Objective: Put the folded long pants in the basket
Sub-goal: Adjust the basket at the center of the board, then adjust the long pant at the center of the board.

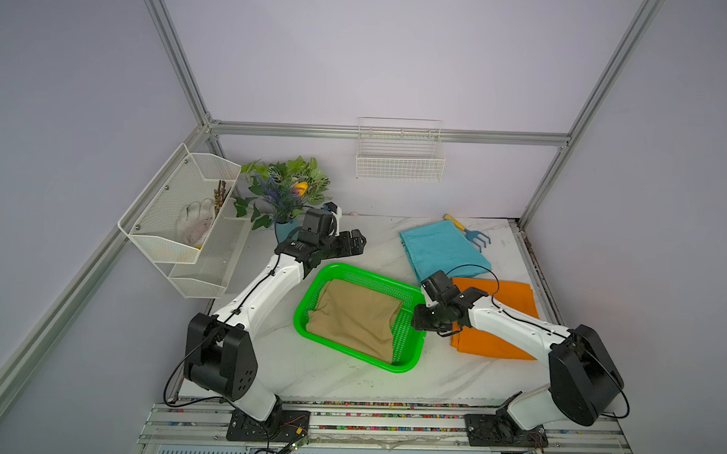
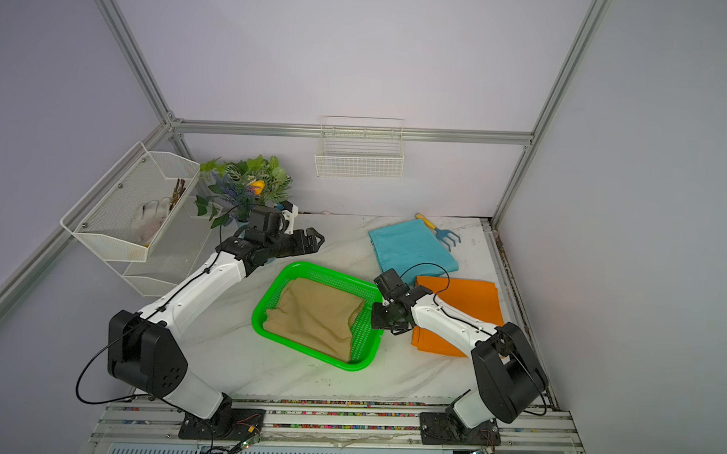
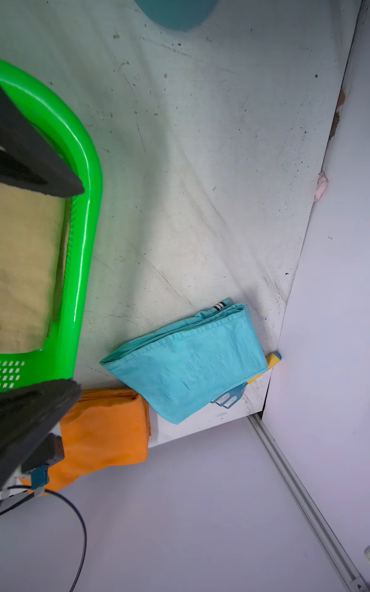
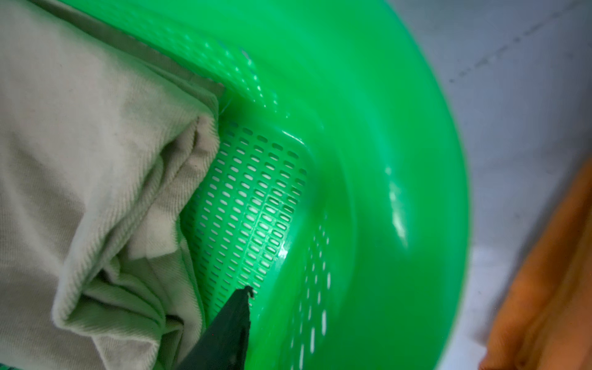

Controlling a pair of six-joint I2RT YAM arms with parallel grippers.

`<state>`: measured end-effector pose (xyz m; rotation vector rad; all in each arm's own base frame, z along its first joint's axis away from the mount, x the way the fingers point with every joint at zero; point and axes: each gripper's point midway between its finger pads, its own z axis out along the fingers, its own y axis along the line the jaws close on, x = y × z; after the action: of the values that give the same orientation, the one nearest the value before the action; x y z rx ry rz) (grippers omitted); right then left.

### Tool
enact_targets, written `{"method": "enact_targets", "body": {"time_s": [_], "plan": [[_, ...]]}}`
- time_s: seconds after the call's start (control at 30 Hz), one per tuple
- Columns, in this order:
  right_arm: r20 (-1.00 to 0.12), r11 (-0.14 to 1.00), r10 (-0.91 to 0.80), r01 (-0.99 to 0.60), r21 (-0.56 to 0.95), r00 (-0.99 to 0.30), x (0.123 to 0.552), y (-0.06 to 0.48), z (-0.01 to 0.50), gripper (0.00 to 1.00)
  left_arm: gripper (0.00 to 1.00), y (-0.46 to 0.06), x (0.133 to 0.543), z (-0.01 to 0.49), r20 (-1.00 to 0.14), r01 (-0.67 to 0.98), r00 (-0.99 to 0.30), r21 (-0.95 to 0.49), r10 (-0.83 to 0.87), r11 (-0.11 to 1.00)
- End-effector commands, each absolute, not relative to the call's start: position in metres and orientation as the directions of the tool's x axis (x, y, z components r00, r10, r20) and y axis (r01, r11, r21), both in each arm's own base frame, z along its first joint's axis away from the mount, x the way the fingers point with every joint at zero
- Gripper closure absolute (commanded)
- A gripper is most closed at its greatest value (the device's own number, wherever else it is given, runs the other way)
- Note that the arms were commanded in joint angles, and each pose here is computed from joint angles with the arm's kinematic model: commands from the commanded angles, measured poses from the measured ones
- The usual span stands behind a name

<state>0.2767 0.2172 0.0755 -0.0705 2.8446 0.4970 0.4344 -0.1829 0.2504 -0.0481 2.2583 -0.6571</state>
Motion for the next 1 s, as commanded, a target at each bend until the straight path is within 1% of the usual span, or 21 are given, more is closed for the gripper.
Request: {"method": "enact_targets", "body": {"time_s": [0.0,0.1,0.17,0.23,0.33,0.37,0.4,0.5,0.6,0.73,0.87,0.97], "plan": [[-0.343,0.894,-0.085,-0.223,0.388,-0.936,0.309,0.253,0.094,0.52,0.07,-0.187,0.438,0.255,-0.672,0.177,-0.693,-0.509,-0.261,0.842],[-0.368,0.903,-0.138,-0.270,0.334,-0.920,0.333,0.261,0.090,0.52,0.07,-0.191,0.440,0.253,-0.662,0.180,-0.698,-0.532,-0.274,0.827],[-0.381,0.900,-0.176,-0.305,0.311,-0.908,0.348,0.269,0.090,0.50,0.07,-0.194,0.443,0.252,-0.651,0.179,-0.703,-0.551,-0.285,0.815],[-0.397,0.903,-0.202,-0.328,0.279,-0.895,0.365,0.274,0.094,0.45,0.08,-0.198,0.448,0.250,-0.641,0.177,-0.707,-0.569,-0.298,0.803],[-0.445,0.911,-0.195,-0.330,0.248,-0.874,0.391,0.270,0.113,0.36,0.08,-0.208,0.458,0.250,-0.630,0.178,-0.713,-0.589,-0.309,0.788],[-0.464,0.912,-0.180,-0.324,0.252,-0.867,0.399,0.268,0.122,0.36,0.08,-0.212,0.463,0.250,-0.631,0.183,-0.713,-0.589,-0.306,0.787],[-0.476,0.913,-0.166,-0.317,0.258,-0.864,0.406,0.264,0.129,0.30,0.08,-0.216,0.467,0.250,-0.629,0.186,-0.715,-0.591,-0.305,0.785],[-0.508,0.921,-0.123,-0.290,0.262,-0.852,0.427,0.246,0.149,0.27,0.08,-0.236,0.483,0.250,-0.621,0.209,-0.724,-0.611,-0.299,0.763],[-0.533,0.937,-0.088,-0.252,0.243,-0.841,0.448,0.222,0.162,0.26,0.09,-0.261,0.502,0.251,-0.613,0.240,-0.734,-0.638,-0.293,0.732],[-0.553,0.963,-0.010,-0.157,0.219,-0.833,0.477,0.174,0.170,0.25,0.09,-0.291,0.531,0.243,-0.610,0.270,-0.741,-0.652,-0.279,0.708],[-0.540,0.966,0.132,-0.015,0.259,-0.831,0.509,0.113,0.169,0.25,0.09,-0.308,0.561,0.228,-0.569,0.226,-0.755,-0.693,-0.326,0.685],[-0.509,0.948,0.251,0.103,0.301,-0.824,0.527,0.068,0.156,0.25,0.09,-0.315,0.577,0.207,-0.568,0.202,-0.752,-0.681,-0.334,0.704]]}}
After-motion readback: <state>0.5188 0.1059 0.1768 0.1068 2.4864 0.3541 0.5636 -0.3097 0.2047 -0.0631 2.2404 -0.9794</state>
